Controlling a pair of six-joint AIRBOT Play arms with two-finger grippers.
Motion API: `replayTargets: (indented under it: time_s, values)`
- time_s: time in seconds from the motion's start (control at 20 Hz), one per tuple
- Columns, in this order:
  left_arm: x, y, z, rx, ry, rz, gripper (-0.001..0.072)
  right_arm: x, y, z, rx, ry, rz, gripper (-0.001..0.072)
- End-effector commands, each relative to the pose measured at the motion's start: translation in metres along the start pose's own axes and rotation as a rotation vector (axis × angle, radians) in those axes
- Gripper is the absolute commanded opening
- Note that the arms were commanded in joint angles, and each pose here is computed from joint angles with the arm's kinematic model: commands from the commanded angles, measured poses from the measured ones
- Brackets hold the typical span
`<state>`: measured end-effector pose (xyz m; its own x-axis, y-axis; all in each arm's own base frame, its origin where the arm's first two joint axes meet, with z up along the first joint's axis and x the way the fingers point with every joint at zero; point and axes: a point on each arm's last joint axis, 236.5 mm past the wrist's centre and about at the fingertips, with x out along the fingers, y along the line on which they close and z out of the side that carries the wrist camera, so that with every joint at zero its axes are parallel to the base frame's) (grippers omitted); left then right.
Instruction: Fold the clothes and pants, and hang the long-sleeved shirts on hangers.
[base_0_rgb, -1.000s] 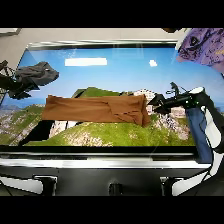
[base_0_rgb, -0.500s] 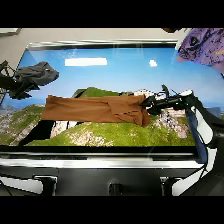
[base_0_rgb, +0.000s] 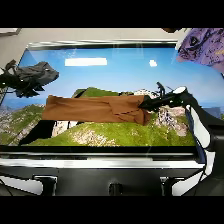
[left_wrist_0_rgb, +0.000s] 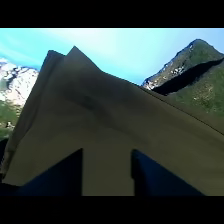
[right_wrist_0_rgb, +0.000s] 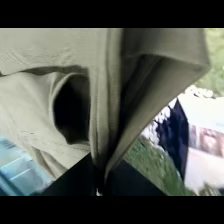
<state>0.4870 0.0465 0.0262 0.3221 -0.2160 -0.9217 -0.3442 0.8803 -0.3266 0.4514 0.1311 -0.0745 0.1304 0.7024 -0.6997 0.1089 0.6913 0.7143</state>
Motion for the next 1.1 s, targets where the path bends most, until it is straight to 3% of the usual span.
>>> replayTargets:
  time_s: [0.0,0.05,0.5,1.05]
  values:
    - [0.022,-0.048,-0.015,0.047,0.044,-0.083,0.0084,-0.041,-0.002,0.006,-0.021,-0.035,-0.165,0.0029]
    - [0.033,-0.069,-0.022,0.063,0.061,-0.121,0.0019,-0.054,0.003,0.007,-0.037,-0.043,-0.199,0.0029]
    - [0.136,-0.274,-0.146,0.09,0.26,-0.448,0.0019,-0.154,0.026,0.006,-0.105,-0.151,-0.447,0.0029]
    - [0.183,-0.396,-0.272,-0.113,0.437,-0.673,0.0018,-0.23,0.065,-0.013,-0.14,-0.278,-0.541,0.0029]
